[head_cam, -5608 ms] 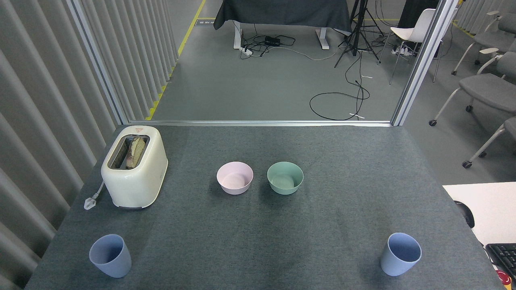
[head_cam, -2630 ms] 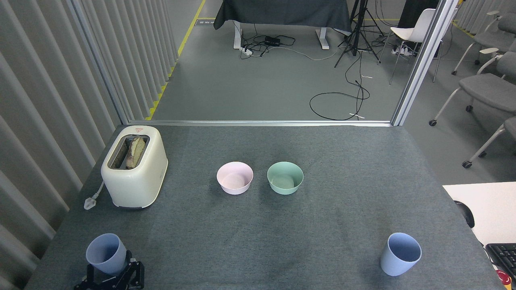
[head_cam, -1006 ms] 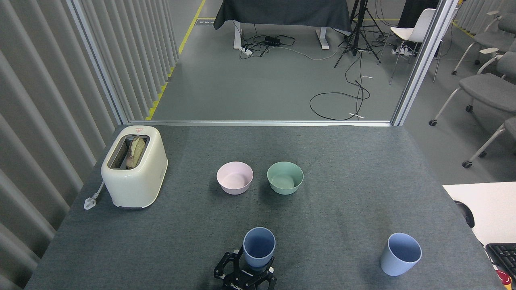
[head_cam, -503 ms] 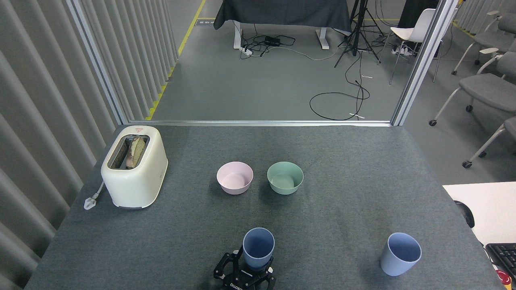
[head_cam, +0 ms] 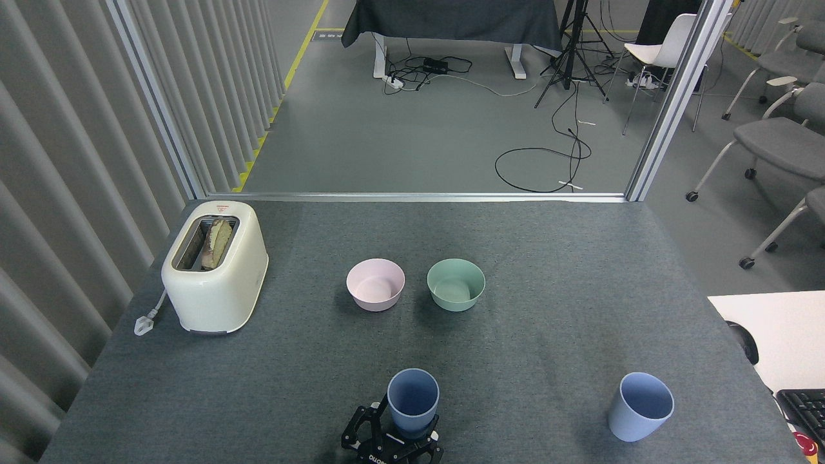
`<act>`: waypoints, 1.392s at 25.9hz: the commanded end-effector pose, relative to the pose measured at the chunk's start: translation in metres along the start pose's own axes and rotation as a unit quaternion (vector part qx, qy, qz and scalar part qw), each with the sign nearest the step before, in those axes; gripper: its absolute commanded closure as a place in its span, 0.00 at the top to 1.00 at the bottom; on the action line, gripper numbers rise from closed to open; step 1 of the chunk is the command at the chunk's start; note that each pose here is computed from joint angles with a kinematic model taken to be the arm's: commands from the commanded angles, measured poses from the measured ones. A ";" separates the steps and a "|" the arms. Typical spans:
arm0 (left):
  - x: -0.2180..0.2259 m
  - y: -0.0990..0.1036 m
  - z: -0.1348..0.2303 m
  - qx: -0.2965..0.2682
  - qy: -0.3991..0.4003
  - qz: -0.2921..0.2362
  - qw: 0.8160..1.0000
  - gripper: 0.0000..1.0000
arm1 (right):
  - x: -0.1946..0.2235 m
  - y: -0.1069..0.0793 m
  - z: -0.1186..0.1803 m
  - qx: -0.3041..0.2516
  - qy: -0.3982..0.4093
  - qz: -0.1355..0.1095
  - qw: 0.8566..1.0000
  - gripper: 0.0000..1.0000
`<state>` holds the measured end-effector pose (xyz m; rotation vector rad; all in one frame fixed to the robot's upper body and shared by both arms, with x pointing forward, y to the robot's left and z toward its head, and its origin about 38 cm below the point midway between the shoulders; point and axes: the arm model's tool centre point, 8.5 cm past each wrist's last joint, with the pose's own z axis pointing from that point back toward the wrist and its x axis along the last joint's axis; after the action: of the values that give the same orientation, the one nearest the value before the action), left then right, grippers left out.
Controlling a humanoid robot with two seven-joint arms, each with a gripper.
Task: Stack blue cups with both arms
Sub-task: 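Open the left gripper and withdraw it from the cup, then move the right gripper to the other blue cup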
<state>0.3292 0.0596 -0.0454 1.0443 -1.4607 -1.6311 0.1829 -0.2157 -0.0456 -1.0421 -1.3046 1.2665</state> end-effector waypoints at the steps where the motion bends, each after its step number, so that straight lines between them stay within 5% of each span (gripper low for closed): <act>1: 0.000 0.000 0.000 0.001 0.001 0.001 1.000 0.92 | 0.000 0.000 0.000 0.001 0.000 0.000 1.000 1.00; 19: 0.002 -0.005 0.023 -0.004 0.018 0.018 1.000 1.00 | 0.000 0.000 0.000 0.001 0.000 0.000 1.000 1.00; 30: -0.034 -0.001 0.096 0.002 0.096 0.056 0.994 1.00 | -0.008 -0.001 0.001 0.002 0.008 0.004 1.000 1.00; 34: -0.059 0.001 0.132 -0.002 0.129 0.076 0.989 1.00 | -0.045 0.010 0.010 0.027 0.055 0.025 0.998 1.00; 36: -0.072 0.001 0.146 -0.003 0.155 0.097 0.983 1.00 | -0.066 0.010 -0.009 0.022 0.073 0.034 0.997 1.00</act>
<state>0.2407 0.1608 -0.0350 1.0661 -1.3348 -1.3453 0.1849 -0.2536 -0.0553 -1.0923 -1.1942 1.2587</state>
